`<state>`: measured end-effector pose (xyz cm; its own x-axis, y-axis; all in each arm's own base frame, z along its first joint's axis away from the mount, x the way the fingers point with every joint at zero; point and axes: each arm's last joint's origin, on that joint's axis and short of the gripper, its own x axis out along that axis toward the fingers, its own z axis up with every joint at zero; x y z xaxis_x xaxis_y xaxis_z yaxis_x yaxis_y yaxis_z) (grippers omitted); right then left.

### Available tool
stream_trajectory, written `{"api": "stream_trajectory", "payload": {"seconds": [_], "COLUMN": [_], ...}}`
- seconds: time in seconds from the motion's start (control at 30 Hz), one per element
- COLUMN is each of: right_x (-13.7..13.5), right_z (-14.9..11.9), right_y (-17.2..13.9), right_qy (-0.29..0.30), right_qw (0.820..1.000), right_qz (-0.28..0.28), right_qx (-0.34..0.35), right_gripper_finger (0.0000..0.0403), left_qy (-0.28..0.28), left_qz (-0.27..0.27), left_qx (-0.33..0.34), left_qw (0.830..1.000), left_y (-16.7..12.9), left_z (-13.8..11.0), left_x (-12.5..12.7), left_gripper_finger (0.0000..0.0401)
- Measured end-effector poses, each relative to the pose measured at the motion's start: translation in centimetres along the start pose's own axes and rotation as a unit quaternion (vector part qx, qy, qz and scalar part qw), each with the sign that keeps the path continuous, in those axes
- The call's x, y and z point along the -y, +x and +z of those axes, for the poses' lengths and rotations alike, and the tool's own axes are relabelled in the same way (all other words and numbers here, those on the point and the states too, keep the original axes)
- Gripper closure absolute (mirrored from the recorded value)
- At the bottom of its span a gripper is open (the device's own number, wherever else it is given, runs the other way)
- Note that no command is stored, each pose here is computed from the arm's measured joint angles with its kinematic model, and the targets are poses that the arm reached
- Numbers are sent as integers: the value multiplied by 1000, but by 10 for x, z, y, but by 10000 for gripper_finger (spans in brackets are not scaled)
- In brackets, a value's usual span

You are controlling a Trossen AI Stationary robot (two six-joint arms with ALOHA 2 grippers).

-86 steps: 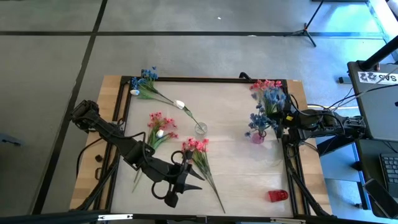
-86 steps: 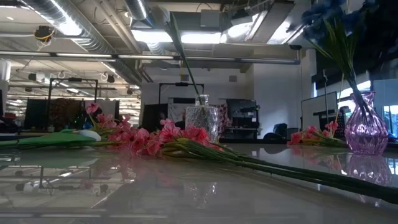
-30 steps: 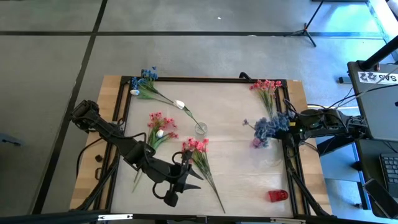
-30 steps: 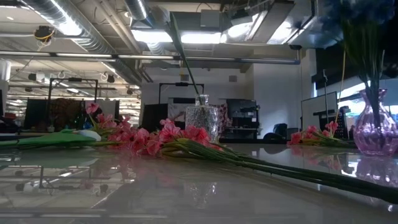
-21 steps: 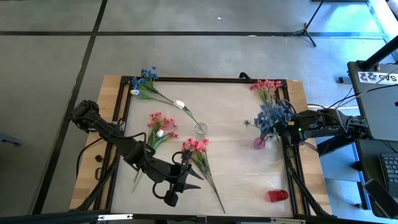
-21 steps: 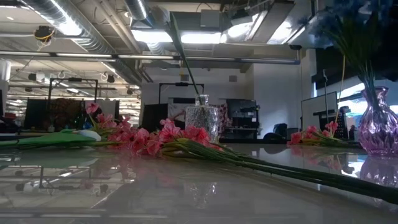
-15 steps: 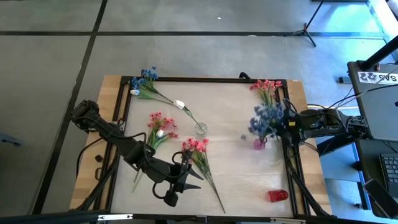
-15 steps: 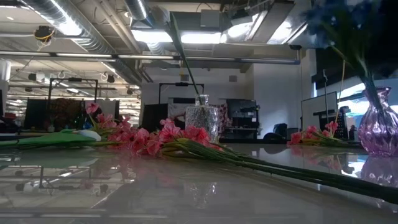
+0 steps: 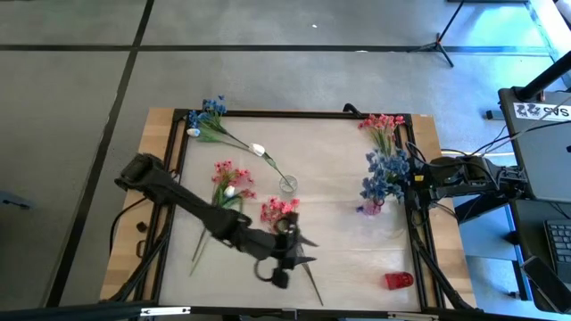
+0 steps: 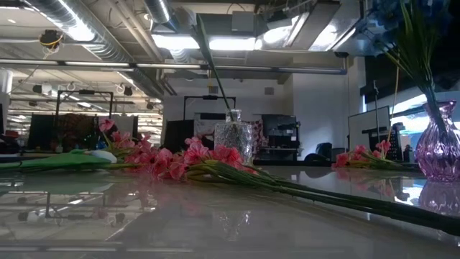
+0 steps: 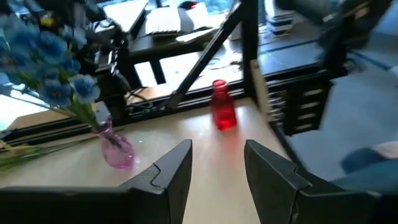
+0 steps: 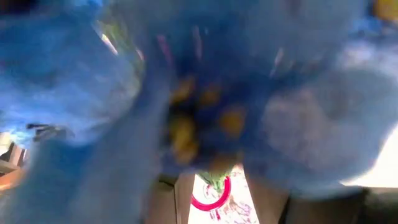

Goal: Sort flowers into vase by color
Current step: Put the bottom blue flower into the purple vase

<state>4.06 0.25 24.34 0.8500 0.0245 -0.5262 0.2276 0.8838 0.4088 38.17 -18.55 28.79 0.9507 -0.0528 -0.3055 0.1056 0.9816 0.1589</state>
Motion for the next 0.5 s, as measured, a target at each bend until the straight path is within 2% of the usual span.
{"api": "stream_trajectory", "payload": {"seconds": [0.23, 0.33, 0.5], "right_x": [0, 0, 0], "right_z": [0, 0, 0], "right_y": [0, 0, 0], "right_qy": [-9, -9, -8], "right_qw": [1000, 1000, 1000], "right_qz": [5, 5, 4], "right_qx": [-2, -2, -2], "right_gripper_finger": [271, 271, 271], "left_qy": [-32, -58, -98], "left_qz": [50, 63, 66], "left_qx": [39, 53, 40], "left_qw": [997, 995, 992], "left_y": [65, 86, 108], "left_z": [-41, -59, -87], "left_x": [-22, -34, -51], "left_gripper_finger": [255, 255, 255]}}
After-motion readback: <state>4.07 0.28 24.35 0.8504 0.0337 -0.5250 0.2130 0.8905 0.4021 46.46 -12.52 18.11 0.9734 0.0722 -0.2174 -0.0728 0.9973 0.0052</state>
